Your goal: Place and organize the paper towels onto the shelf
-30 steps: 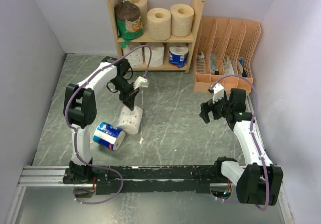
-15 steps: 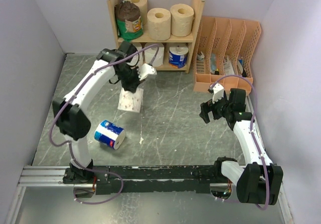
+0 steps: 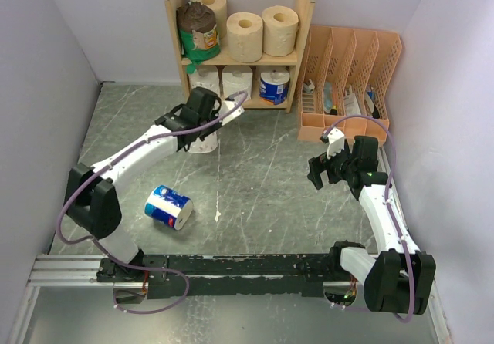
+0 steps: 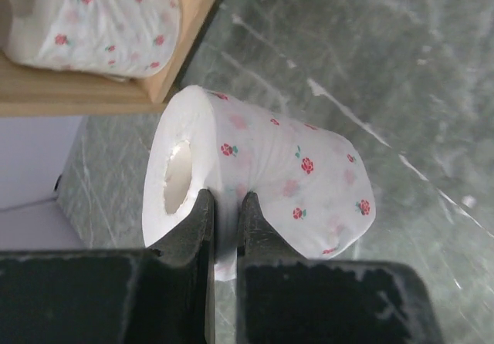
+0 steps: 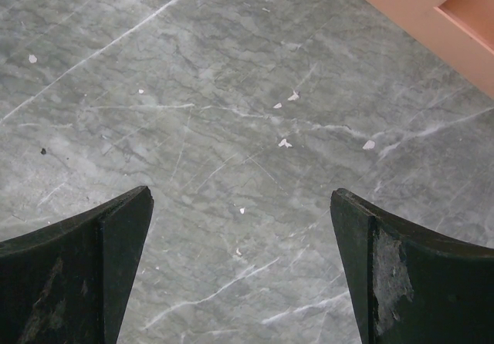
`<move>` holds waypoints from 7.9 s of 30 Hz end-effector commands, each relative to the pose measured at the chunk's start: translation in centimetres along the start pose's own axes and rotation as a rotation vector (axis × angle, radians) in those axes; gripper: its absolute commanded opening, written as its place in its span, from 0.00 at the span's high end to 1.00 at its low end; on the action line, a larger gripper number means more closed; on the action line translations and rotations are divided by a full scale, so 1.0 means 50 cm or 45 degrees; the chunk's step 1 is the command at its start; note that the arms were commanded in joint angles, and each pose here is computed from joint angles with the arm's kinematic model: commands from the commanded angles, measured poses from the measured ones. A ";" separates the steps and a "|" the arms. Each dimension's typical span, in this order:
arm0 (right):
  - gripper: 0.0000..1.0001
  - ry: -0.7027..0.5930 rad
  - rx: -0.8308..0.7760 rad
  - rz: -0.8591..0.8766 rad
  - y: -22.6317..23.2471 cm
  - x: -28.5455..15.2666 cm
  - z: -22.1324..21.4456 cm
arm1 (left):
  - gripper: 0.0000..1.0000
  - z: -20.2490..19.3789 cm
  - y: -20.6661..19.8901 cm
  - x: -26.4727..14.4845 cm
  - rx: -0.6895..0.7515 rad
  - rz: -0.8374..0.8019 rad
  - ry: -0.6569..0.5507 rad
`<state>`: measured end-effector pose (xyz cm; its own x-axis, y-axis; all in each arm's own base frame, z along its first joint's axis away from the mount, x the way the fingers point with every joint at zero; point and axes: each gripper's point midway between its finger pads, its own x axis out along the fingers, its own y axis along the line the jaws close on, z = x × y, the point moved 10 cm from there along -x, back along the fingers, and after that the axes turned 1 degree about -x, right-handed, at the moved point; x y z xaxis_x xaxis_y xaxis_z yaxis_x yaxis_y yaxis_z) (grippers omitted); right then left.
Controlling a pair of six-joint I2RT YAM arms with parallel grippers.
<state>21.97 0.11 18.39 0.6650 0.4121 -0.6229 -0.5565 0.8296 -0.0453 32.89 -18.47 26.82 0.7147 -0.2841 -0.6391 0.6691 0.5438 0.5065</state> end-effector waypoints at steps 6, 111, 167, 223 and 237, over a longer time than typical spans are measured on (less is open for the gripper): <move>0.00 0.013 0.007 -0.020 -0.003 0.006 -0.007 | 0.93 0.057 0.068 0.055 -0.123 0.666 -0.245; 0.00 0.010 0.039 -0.097 -0.008 0.004 -0.005 | 0.01 -0.349 0.134 -0.255 -1.358 -0.714 -0.024; 0.00 0.052 0.028 -0.077 -0.010 0.015 -0.019 | 0.93 -0.373 -0.100 -0.137 -0.752 -1.418 0.458; 0.00 0.076 0.013 -0.210 -0.027 0.012 -0.023 | 0.93 0.225 -0.078 0.163 0.535 0.854 -0.023; 0.00 0.078 0.019 -0.204 -0.028 0.011 -0.025 | 0.93 0.180 -0.129 0.194 0.569 0.723 0.061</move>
<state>22.48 -1.13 17.18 0.7054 0.2566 -0.6607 -0.4413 0.8885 -0.1261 38.78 -32.32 21.76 0.9741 -0.0252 -0.2248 0.2258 0.1678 0.9596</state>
